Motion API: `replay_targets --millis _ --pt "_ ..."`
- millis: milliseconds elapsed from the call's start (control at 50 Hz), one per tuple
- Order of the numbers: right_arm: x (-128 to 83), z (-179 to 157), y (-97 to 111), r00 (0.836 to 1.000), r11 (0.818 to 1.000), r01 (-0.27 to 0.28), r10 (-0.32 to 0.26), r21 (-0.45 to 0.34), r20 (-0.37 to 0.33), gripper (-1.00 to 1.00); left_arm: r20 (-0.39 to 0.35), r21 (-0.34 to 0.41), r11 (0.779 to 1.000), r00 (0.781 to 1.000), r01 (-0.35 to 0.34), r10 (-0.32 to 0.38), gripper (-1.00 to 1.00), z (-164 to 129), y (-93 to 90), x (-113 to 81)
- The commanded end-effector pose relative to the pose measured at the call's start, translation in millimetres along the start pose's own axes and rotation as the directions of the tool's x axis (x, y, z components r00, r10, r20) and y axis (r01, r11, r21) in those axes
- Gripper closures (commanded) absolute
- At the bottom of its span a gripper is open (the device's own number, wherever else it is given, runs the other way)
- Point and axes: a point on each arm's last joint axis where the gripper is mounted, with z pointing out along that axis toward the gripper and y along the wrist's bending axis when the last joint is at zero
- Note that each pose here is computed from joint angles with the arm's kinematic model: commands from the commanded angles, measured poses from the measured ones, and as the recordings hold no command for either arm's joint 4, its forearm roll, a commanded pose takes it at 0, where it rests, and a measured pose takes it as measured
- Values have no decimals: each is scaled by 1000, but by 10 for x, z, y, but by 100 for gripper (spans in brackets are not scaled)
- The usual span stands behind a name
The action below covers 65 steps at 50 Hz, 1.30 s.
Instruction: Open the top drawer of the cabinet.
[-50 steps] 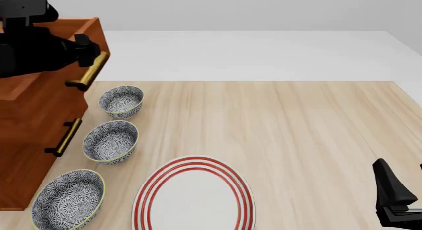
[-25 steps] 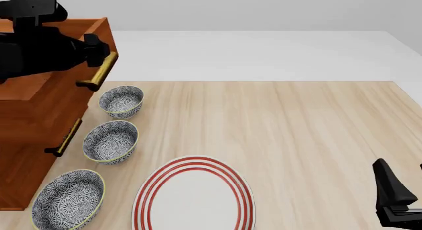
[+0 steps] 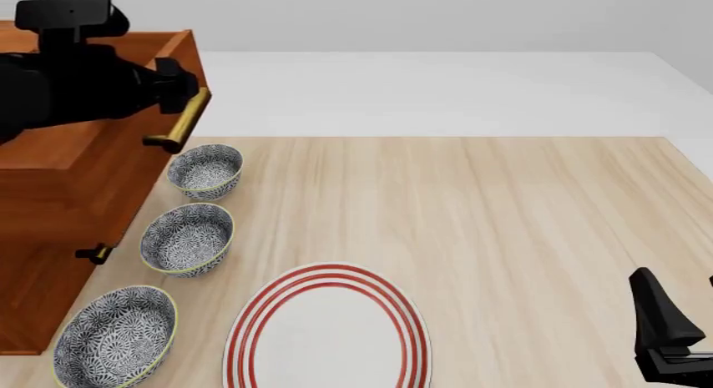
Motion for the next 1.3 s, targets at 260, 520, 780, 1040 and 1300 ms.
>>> replay_targets --millis 260,520,780,1040,1300 --pt "0 0 0 1000 1000 0 0 0 0 -100 -141 21 998 988 -53 56 -100 325 -58 326" --pt "0 0 0 1000 1000 0 0 0 0 -100 -146 33 998 988 -51 55 -100 335 -98 363" --pt "0 0 0 1000 1000 0 0 0 0 -100 -147 43 998 987 -51 57 -100 315 -134 363" --pt "0 0 0 1000 1000 0 0 0 0 -100 -143 51 998 988 -47 54 -100 283 -162 360" --pt "0 0 0 1000 1000 0 0 0 0 -100 -143 61 997 988 -49 57 -100 289 -198 352"
